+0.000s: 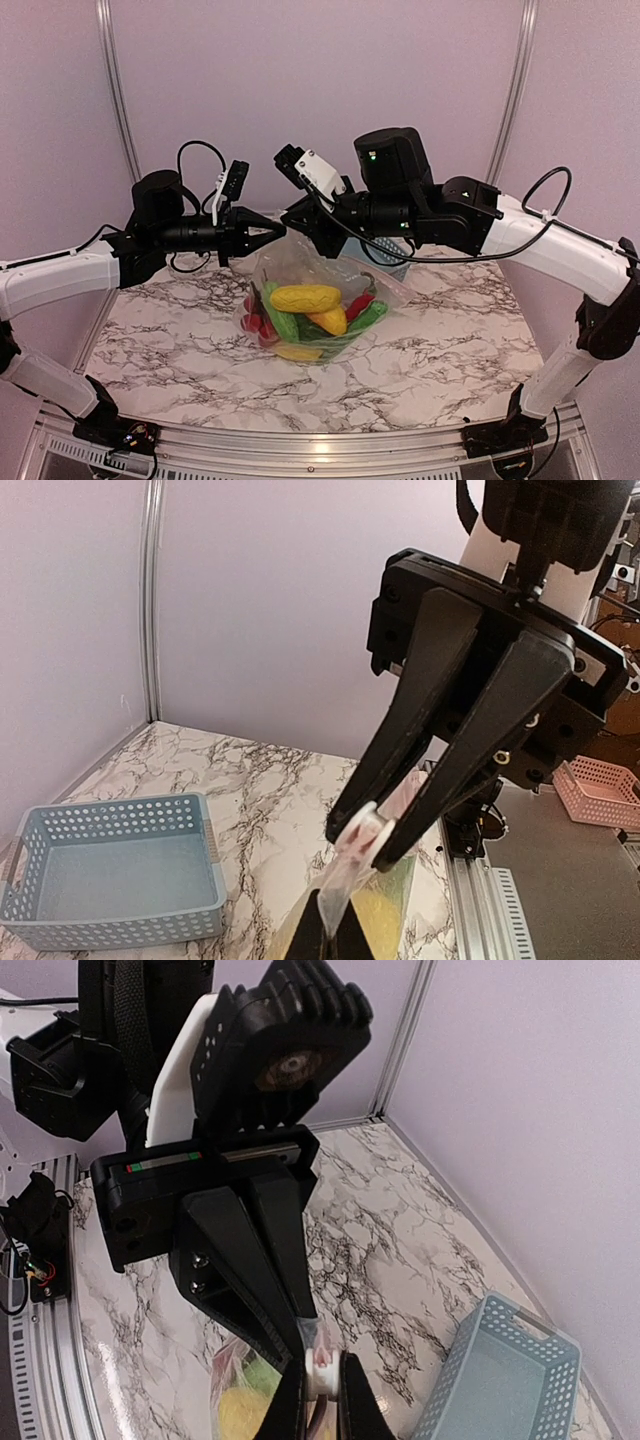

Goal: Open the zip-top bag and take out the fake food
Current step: Unzip the zipper food storage bag at the center of the board.

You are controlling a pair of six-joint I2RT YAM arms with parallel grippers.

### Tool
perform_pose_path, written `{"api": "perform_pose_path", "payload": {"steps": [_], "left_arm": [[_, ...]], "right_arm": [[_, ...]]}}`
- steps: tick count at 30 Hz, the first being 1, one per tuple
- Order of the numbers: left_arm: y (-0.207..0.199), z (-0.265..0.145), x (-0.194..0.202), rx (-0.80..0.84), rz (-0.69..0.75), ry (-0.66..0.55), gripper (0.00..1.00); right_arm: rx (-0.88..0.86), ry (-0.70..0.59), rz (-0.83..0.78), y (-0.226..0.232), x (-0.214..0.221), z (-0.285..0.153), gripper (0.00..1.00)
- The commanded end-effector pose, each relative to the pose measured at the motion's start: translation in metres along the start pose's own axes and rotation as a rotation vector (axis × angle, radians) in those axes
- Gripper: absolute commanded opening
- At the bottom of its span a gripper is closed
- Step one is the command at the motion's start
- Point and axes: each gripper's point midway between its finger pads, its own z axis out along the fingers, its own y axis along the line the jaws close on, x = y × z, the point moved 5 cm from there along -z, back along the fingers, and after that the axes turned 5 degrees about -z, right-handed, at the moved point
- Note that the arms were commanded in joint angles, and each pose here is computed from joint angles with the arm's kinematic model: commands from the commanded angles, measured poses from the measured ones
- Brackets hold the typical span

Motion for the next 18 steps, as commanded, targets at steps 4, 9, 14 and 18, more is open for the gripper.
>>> {"api": "perform_pose_path", "payload": {"steps": [4, 9, 14, 18], "left_arm": [[0.003, -0.013, -0.025, -0.01, 0.067, -0.075, 0.0], [-0.001, -0.014, -0.023, 0.008, 0.071, -0.044, 0.05], [-0.002, -0.016, -0.023, -0.01, 0.112, -0.008, 0.31], [-0.003, -0.016, -0.021, -0.005, 0.125, 0.005, 0.33]], "right_arm": [[0.025, 0.032, 0.009, -0.008, -0.002, -0.02, 0.06], [-0.011, 0.018, 0.0, -0.004, -0.011, -0.014, 0.06], [-0.017, 0.02, -0.006, -0.003, -0.013, -0.011, 0.04], [-0.048, 0.021, -0.007, 0.0, -0.014, -0.009, 0.03]]}}
